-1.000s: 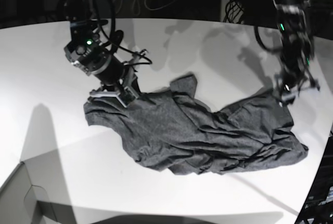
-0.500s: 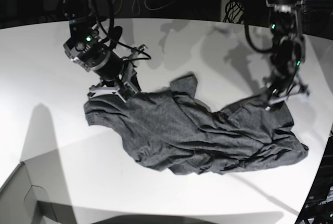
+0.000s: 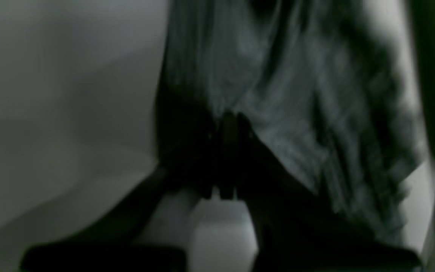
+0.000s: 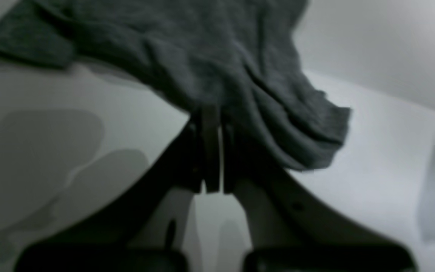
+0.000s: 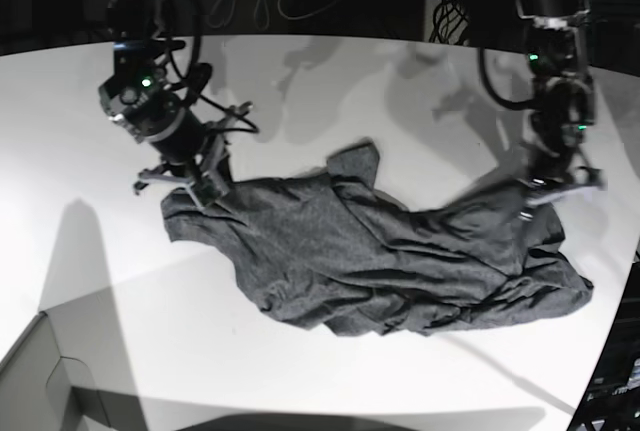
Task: Layout the t-shirt on the table in an organized manner, then fold the t-shirt properly
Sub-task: 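Release the shirt with both grippers and raise them, then grasp a shirt corner with the right gripper and drag it away from the left gripper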
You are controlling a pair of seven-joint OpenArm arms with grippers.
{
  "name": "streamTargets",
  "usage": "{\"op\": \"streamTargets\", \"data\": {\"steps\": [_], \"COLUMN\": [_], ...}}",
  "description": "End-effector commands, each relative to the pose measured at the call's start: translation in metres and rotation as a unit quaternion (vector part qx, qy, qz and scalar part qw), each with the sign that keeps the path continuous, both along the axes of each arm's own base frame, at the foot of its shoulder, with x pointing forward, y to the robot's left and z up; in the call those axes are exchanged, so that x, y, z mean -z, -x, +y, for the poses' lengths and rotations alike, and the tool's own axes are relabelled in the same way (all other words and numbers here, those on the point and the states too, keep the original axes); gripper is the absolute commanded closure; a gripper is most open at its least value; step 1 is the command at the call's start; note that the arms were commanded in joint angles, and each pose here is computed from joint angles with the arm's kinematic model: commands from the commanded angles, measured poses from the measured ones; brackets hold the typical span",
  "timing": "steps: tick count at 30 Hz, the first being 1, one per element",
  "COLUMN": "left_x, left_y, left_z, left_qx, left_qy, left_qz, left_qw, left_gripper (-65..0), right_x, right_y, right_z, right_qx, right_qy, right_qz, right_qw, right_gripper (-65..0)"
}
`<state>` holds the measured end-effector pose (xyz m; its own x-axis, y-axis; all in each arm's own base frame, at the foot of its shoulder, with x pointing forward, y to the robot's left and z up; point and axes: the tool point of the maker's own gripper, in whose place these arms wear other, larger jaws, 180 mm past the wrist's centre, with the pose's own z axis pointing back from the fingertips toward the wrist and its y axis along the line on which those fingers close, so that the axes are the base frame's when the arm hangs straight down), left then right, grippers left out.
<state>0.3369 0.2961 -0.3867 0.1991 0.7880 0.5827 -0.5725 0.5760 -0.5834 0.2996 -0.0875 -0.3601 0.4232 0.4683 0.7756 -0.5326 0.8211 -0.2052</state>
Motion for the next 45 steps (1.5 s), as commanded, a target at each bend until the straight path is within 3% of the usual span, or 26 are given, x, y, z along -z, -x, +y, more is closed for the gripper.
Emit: {"op": "streamTargets", "data": {"steps": [1, 6, 10, 14, 19, 22, 32, 37, 45], "left_x": [-0.033, -0.105, -0.138, -0.133, -0.073, -0.055, -0.044, -0.047, -0.041], "left_y": [-0.011, -0.003, 0.006, 0.030, 0.064, 0.085, 0.105, 0.110, 0.115], "left_z": [0.009, 0.028, 0.031, 0.048, 0.070, 0.078, 0.084, 0.088, 0.089], "left_qx": [-0.002, -0.020, -0.015, -0.022, -0.060, -0.074, -0.079, -0.080, -0.081], "left_qy": [-0.018, -0.043, 0.009, 0.045, 0.067, 0.066, 0.086, 0.101, 0.103], "left_qz": [-0.045, -0.129, -0.170, -0.157, -0.076, -0.045, -0.018, -0.016, -0.004], "left_qw": [0.999, 0.991, 0.985, 0.986, 0.993, 0.994, 0.993, 0.992, 0.991], "left_gripper": [-0.2, -0.1, -0.1, -0.1, -0.1, -0.1, -0.1, -0.1, -0.1], "right_x": [-0.015, 0.002, 0.016, 0.016, 0.005, -0.002, -0.007, 0.001, -0.027], "right_y": [-0.010, -0.017, -0.020, -0.024, -0.036, -0.044, -0.050, -0.058, -0.089], "right_z": [0.004, 0.004, 0.004, 0.009, 0.011, 0.012, 0.012, 0.012, 0.025], "right_qx": [-0.004, -0.002, 0.000, 0.001, 0.000, 0.003, 0.000, 0.001, 0.000], "right_qy": [-0.013, -0.016, -0.018, -0.027, -0.029, -0.032, -0.029, -0.031, -0.048], "right_qz": [-0.027, -0.004, 0.015, 0.016, 0.000, -0.010, -0.016, -0.005, -0.038], "right_qw": [0.9996, 0.9999, 0.9997, 0.9995, 0.9996, 0.9994, 0.9994, 0.9995, 0.9981], "right_gripper": [0.0, 0.0, 0.0, 0.0, 0.0, 0.0, 0.0, -10.8, -18.1]}}
